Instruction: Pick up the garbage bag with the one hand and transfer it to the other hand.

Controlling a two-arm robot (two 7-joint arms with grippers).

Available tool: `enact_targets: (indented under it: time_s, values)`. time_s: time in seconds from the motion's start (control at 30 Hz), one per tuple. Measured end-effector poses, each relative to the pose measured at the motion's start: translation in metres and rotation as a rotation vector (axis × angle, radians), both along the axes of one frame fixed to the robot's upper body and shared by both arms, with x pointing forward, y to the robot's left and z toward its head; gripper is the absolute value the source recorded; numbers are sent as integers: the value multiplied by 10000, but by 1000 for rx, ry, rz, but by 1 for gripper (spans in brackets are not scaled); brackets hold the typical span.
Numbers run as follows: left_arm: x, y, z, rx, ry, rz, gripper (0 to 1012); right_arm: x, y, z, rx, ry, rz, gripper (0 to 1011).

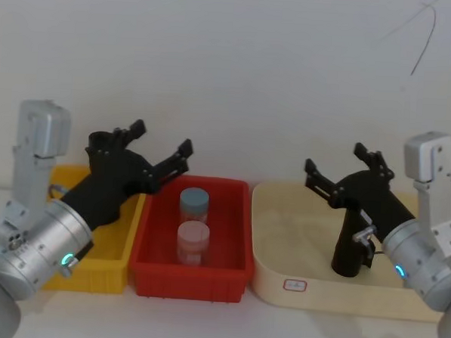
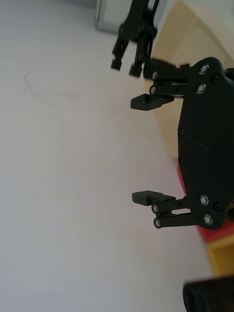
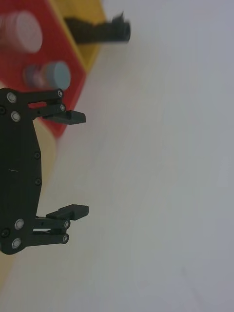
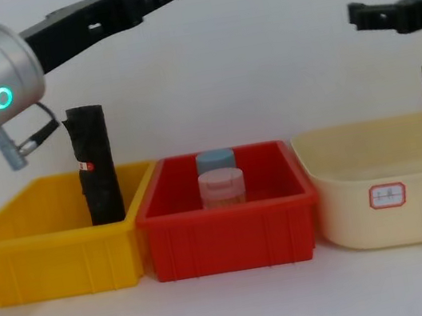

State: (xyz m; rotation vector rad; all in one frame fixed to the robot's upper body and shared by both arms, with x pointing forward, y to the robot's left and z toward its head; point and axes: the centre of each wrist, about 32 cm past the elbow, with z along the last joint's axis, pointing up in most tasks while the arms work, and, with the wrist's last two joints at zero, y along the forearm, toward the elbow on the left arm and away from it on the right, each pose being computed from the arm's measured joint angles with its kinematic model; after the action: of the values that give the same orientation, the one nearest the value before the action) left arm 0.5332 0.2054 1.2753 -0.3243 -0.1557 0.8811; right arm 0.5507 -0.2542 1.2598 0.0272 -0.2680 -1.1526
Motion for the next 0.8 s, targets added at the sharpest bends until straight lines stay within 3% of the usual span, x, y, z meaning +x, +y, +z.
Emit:
enact_targets:
  time_s: [0.13, 0.37, 0.53, 0.8]
  values:
    - [-18, 55, -8, -7, -1, 41, 1000, -14, 83, 47, -3, -15, 50, 1000]
    - [-66, 229, -22, -22, -12, 149, 1000, -16, 262, 60, -11, 2, 144, 1000]
    - [-95, 383, -16, -24, -31, 223, 1000, 9, 393, 1, -27, 47, 212, 1000]
    - [-126, 533, 5, -21, -56, 290, 1000, 63, 582, -91, -62, 110, 304, 1000]
